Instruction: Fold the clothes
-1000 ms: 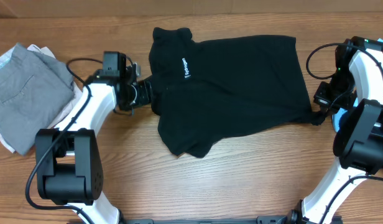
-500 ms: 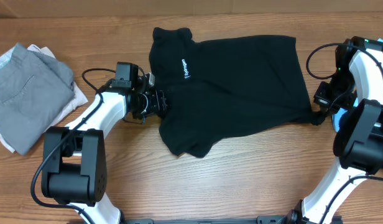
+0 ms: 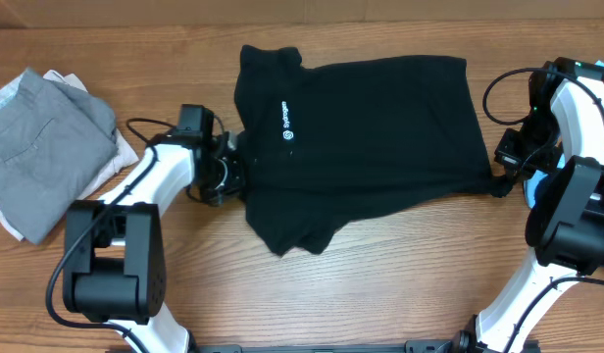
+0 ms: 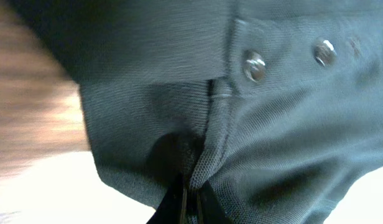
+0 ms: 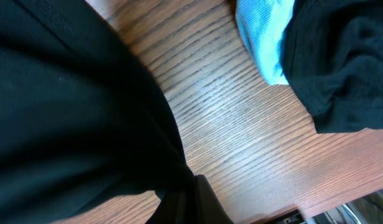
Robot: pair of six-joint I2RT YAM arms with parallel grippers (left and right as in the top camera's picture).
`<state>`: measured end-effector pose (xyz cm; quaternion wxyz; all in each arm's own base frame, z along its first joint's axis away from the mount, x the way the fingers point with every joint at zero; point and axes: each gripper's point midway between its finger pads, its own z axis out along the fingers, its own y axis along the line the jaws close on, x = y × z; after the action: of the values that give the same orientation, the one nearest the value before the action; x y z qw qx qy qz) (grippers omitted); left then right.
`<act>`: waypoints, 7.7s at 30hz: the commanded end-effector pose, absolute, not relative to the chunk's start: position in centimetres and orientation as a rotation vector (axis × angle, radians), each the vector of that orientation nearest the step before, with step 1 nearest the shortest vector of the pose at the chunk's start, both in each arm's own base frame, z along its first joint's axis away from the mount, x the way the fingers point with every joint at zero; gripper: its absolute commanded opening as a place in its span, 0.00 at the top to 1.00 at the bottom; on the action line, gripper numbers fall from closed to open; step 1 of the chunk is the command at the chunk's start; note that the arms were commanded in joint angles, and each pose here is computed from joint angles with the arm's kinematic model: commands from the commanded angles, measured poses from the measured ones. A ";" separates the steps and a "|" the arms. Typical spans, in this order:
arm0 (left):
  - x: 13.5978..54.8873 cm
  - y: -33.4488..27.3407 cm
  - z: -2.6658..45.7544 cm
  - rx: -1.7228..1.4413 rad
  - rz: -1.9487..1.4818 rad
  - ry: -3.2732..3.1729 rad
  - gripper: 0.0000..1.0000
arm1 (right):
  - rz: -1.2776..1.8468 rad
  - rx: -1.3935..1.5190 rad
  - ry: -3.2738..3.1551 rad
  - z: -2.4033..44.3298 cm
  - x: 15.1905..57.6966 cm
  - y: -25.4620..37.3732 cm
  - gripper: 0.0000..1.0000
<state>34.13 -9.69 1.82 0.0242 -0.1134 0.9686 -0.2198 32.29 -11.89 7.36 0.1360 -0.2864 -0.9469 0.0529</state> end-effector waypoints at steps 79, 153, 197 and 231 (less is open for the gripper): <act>29.4 -10.4 0.8 -0.435 -0.175 3.113 0.61 | 0.115 -0.666 -2.851 7.8 34.6 -7.0 0.96; 40.6 -7.3 7.0 -0.408 -0.410 2.794 0.84 | -0.042 -0.724 -3.392 10.6 41.9 -7.3 0.88; 36.1 -11.9 4.0 -0.629 -0.329 2.972 0.45 | -0.068 -0.730 -3.440 9.8 42.9 -7.3 0.84; 48.2 -7.5 9.4 -0.683 -0.865 2.452 0.51 | -0.061 -0.728 -3.429 9.2 42.5 -7.2 0.82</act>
<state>48.05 -7.51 9.98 0.2247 -0.2402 0.8874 -0.3232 42.91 -7.20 9.16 -0.1786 -0.2054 -0.9621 -0.0179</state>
